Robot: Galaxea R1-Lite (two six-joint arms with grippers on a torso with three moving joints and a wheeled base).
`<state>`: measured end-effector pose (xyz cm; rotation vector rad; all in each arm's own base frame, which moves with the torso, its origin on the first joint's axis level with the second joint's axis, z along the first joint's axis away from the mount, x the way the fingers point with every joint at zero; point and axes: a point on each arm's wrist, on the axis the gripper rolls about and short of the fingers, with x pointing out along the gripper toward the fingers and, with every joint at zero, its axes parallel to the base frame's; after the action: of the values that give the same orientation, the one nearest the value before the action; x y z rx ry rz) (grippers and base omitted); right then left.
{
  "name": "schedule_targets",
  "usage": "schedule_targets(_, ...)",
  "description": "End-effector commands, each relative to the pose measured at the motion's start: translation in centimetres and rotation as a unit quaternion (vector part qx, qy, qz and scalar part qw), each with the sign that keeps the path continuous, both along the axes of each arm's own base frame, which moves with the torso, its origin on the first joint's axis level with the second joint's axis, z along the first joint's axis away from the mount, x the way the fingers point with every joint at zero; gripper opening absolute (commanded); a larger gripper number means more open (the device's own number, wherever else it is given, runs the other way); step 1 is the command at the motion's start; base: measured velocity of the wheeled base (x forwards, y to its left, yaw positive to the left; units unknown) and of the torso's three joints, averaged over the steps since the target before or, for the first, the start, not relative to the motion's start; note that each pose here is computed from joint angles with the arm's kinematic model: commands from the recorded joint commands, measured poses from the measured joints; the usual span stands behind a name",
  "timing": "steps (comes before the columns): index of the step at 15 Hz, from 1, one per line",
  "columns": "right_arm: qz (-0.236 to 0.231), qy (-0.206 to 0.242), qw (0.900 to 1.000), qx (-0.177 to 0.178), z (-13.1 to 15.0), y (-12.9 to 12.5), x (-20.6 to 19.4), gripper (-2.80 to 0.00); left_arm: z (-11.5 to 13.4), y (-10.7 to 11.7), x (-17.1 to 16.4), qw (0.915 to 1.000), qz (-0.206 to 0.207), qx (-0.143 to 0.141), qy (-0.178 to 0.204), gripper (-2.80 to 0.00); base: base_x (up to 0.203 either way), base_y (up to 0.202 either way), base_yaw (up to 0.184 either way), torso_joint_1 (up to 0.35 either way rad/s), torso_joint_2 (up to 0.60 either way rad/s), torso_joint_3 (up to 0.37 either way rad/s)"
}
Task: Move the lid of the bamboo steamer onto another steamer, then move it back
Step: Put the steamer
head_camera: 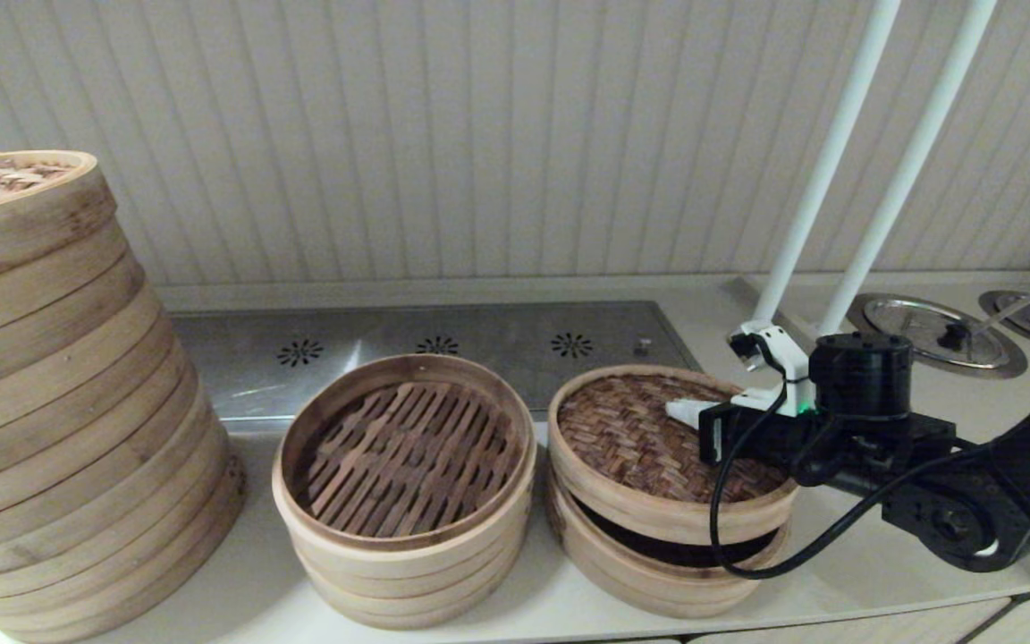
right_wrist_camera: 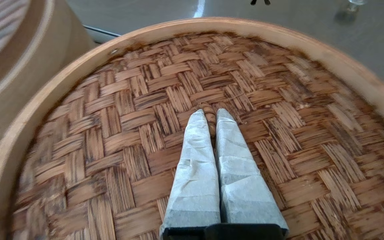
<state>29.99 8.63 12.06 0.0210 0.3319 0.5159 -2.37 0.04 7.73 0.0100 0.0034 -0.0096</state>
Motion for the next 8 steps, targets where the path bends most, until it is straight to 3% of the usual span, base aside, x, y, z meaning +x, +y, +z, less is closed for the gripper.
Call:
schedule_targets(1,0.001,-0.012,1.0,0.004,0.8,-0.2,-0.7,-2.8,0.0,0.0,0.0,1.0,0.0,0.0,0.001,-2.8,0.0,0.0,0.0,0.0,0.0,0.0)
schedule_targets(4,0.001,-0.001,1.0,0.0,0.2,-0.4,-1.3,-2.8,0.0,0.0,0.0,1.0,0.0,0.0,0.001,-2.8,0.0,0.0,0.0,0.0,0.0,0.0)
schedule_targets(8,0.009,-0.025,1.0,0.006,-0.6,-0.1,-2.2,-2.8,0.0,0.0,0.0,1.0,0.0,0.0,0.001,-2.8,0.0,0.0,0.0,0.0,0.0,0.0)
